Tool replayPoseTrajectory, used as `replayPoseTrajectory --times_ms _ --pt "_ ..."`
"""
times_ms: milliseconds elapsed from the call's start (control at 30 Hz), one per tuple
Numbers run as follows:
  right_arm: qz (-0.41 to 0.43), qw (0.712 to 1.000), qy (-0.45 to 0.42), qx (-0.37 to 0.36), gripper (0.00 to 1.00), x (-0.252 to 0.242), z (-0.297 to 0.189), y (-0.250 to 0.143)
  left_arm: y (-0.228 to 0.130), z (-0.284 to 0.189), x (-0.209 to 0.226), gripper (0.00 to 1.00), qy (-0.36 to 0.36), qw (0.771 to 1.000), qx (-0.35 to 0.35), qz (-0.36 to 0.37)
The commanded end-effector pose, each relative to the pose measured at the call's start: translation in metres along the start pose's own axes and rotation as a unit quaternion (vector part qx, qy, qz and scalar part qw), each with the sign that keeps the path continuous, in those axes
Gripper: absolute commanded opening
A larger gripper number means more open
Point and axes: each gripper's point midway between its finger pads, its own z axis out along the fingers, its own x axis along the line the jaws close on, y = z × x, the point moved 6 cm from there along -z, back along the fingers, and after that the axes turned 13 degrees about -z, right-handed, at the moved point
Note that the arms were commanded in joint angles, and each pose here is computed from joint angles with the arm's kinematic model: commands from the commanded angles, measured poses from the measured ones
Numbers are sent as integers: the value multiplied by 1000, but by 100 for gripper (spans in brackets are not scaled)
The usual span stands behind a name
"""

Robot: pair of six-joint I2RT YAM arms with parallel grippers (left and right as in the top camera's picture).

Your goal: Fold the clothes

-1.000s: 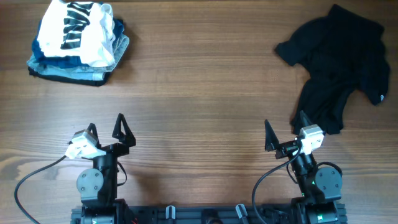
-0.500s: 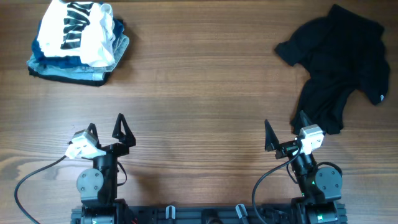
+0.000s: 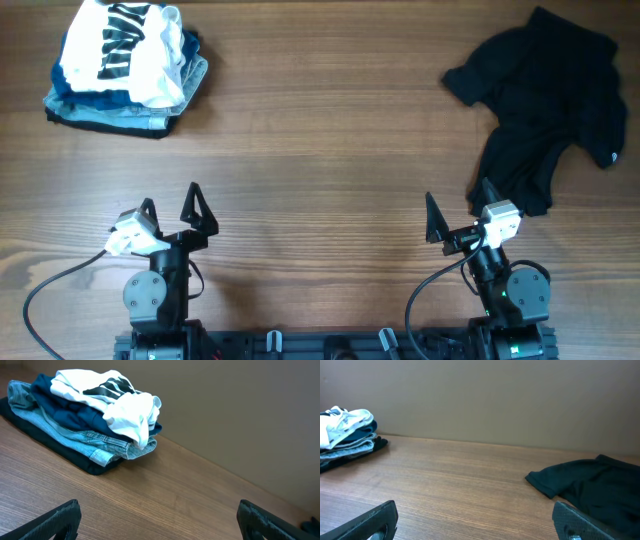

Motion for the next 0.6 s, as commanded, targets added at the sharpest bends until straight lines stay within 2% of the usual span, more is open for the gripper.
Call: replayPoseTrajectory --times_ms 0,567 --pt "8 1000 -8 2 100 -2 0 -1 -1 0 0 100 -4 1000 2 -1" --pt "8 1000 -12 3 100 -3 0 -1 -1 0 0 100 -4 1000 2 -1"
